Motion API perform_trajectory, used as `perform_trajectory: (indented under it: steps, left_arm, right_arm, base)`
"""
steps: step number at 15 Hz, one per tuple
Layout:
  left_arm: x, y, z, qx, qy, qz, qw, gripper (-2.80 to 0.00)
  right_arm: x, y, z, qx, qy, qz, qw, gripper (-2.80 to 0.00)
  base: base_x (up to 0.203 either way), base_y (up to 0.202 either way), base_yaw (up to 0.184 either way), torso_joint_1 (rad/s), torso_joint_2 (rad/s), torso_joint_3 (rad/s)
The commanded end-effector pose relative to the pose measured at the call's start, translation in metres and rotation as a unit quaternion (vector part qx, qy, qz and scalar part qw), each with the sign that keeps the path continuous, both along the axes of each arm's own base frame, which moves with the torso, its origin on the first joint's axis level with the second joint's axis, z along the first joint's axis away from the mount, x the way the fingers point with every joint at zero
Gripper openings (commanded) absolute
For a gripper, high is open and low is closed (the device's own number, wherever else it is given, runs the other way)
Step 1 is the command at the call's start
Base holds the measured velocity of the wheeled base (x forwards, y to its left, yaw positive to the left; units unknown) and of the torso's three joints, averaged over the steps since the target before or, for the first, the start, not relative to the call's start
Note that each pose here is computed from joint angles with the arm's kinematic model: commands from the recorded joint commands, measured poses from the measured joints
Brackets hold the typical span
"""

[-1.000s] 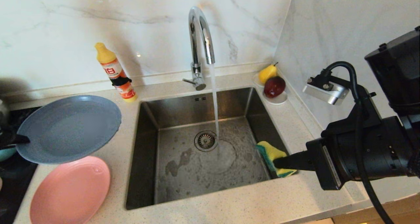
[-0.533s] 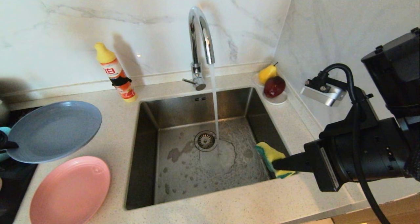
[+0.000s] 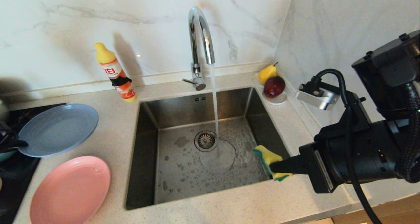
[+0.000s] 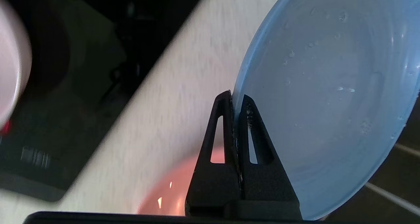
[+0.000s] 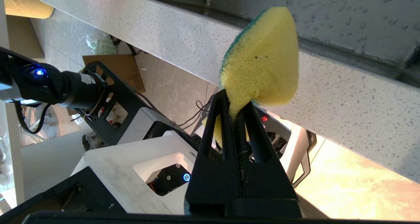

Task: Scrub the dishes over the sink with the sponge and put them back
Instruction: Place the plate on the table

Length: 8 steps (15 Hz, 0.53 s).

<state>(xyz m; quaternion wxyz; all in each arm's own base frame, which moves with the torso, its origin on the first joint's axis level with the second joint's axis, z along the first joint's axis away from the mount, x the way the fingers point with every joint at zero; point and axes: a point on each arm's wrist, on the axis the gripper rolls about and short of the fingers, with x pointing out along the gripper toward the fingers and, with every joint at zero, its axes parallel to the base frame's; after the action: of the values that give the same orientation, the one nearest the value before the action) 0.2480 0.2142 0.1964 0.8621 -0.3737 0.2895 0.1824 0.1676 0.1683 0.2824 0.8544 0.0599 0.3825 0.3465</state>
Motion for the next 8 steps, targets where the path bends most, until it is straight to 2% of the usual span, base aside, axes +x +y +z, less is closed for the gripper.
perform_trajectory:
  steps: [1, 5, 8]
  left_arm:
    - [0.023, 0.02, -0.017, -0.017, 0.01, 0.0, 0.9998, -2.8]
    - [0.046, 0.038, -0.023, -0.019, 0.001, 0.002, 0.9998, -2.8]
    - [0.068, 0.04, -0.03, -0.014, 0.001, -0.015, 0.9998, -2.8]
  right_arm:
    - [0.0, 0.0, -0.003, -0.003, 0.005, 0.001, 1.0, -2.8]
    - [0.0, 0.0, -0.008, -0.007, 0.015, 0.004, 1.0, -2.8]
    - [0.001, 0.002, -0.011, 0.002, 0.008, 0.008, 1.0, -2.8]
  base:
    - [0.0, 0.0, 0.0, 0.0, 0.0, 0.0]
    - [0.0, 0.0, 0.0, 0.0, 0.0, 0.0]
    - [0.0, 0.0, 0.0, 0.0, 0.0, 0.0]
